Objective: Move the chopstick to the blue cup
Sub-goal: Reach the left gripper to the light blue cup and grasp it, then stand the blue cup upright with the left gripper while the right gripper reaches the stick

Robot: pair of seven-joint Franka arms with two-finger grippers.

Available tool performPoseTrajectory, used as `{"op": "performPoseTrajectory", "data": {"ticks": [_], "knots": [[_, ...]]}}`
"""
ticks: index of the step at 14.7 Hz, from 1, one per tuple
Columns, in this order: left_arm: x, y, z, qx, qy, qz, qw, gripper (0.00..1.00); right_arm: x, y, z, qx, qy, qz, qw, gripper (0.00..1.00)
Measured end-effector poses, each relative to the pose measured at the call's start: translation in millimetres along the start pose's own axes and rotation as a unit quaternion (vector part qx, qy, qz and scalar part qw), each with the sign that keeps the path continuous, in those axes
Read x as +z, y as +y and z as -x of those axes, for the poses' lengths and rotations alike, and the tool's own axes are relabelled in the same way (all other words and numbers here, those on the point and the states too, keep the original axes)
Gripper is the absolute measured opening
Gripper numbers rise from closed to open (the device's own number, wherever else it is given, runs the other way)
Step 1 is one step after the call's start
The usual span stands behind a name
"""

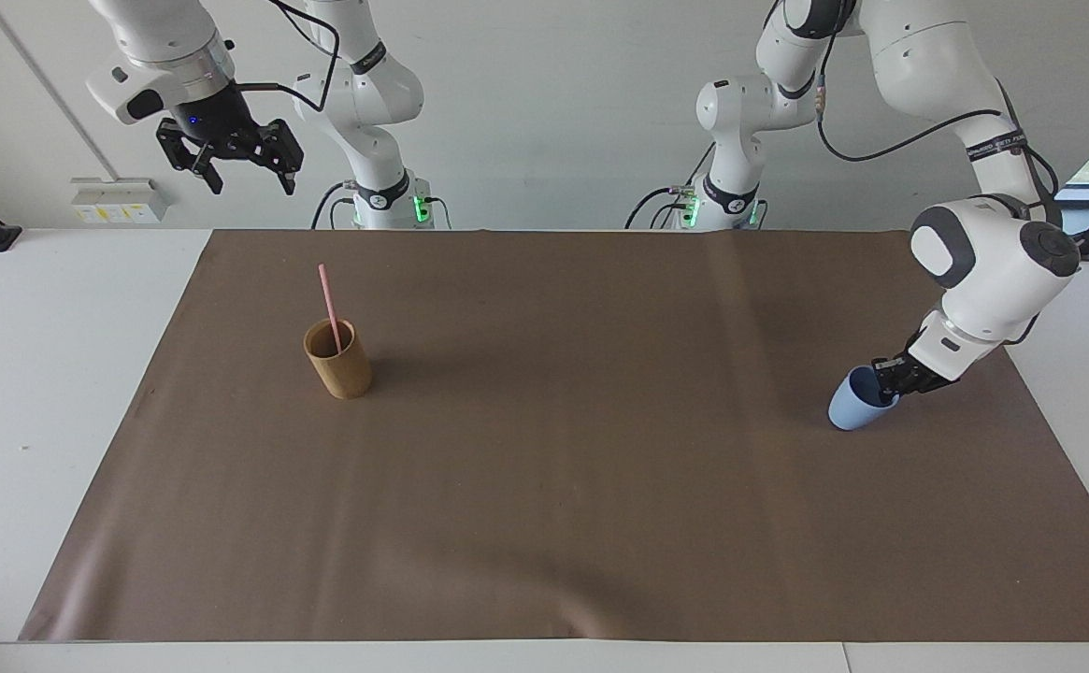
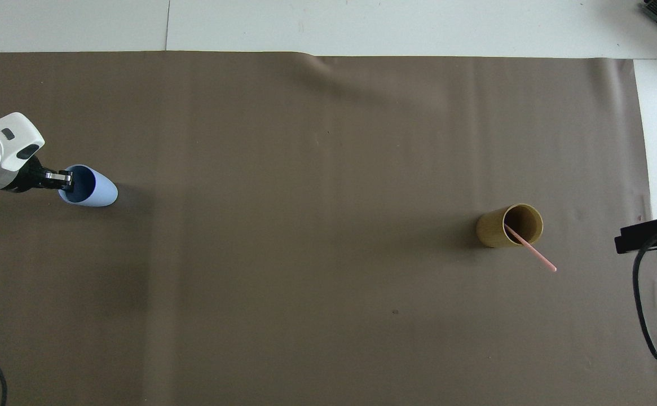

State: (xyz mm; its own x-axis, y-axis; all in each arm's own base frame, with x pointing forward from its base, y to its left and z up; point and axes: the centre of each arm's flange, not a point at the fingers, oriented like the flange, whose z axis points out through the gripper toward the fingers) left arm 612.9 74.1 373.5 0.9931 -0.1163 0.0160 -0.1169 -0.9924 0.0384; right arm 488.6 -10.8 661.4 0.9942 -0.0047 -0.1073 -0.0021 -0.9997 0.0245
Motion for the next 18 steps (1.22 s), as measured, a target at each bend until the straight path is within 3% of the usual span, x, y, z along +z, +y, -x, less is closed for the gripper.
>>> {"op": "performPoseTrajectory", "data": {"ticks": [3, 7, 13, 18], "knots": [[-15, 12, -3, 0.009, 0.004, 0.002, 1.0, 0.06, 1, 0, 0, 0.0, -0.001, 0.0, 1.0, 1.0], [-35, 73, -2, 0.01, -0.014, 0.008, 1.0, 0.06, 2, 0, 0, 0.0, -0.002, 0.0, 1.0, 1.0], [-30, 234, 2, -0.003, -0.024, 0.007, 1.0, 0.06, 16, -1, -3, -0.001, -0.01, 0.0, 1.0, 1.0], [-28, 364, 36, -0.013, -0.012, 0.009, 1.0, 0.06, 95, -10, -18, -0.013, -0.001, 0.0, 1.0, 1.0]]}}
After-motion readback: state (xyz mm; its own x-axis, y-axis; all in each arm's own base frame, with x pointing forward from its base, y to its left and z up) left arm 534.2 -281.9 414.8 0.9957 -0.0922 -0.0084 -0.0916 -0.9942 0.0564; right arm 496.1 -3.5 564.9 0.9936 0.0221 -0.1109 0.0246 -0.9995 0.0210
